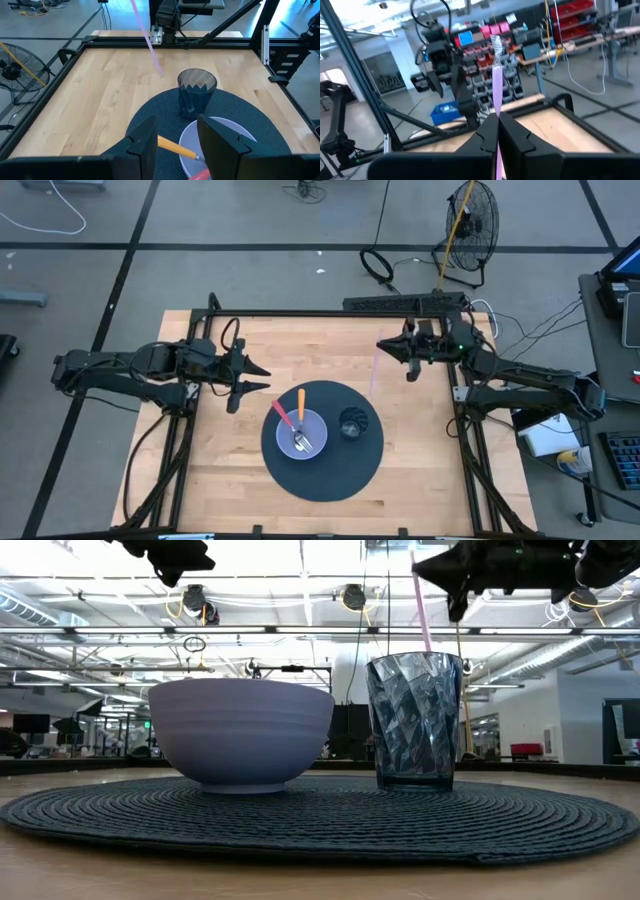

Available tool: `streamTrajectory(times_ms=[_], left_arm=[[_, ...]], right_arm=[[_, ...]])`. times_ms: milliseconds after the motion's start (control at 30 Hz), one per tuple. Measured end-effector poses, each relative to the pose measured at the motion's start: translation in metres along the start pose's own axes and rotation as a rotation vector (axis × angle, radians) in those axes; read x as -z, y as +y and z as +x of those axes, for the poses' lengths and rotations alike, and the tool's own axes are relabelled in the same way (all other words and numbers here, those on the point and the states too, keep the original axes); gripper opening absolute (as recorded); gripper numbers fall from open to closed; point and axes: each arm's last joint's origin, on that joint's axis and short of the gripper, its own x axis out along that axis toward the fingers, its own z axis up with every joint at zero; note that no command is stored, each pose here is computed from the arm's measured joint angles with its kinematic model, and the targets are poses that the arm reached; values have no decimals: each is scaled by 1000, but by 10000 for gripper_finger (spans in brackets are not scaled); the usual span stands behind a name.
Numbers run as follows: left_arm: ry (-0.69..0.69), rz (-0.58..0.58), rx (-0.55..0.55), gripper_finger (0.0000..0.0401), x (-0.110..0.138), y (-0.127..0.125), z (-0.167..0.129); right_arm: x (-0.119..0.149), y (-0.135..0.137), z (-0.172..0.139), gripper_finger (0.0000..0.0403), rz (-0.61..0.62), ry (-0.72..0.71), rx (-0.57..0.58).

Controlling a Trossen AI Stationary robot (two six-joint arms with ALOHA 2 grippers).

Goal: Pick & Place Utensil
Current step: Put the pink straw into the blue cup

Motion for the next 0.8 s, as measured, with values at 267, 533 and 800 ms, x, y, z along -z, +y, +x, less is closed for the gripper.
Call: streamTrajectory(times_ms=[267,533,800], left_arm=[[1,0,0,145,0,0,0],[2,0,0,145,0,0,0],[1,0,0,145,0,0,0]], right_arm=[[-6,7,1,0,-36,-72,-52],[-13,16,1,0,-62,-137,-130],[-17,25,-1,0,-70,-170,-197]])
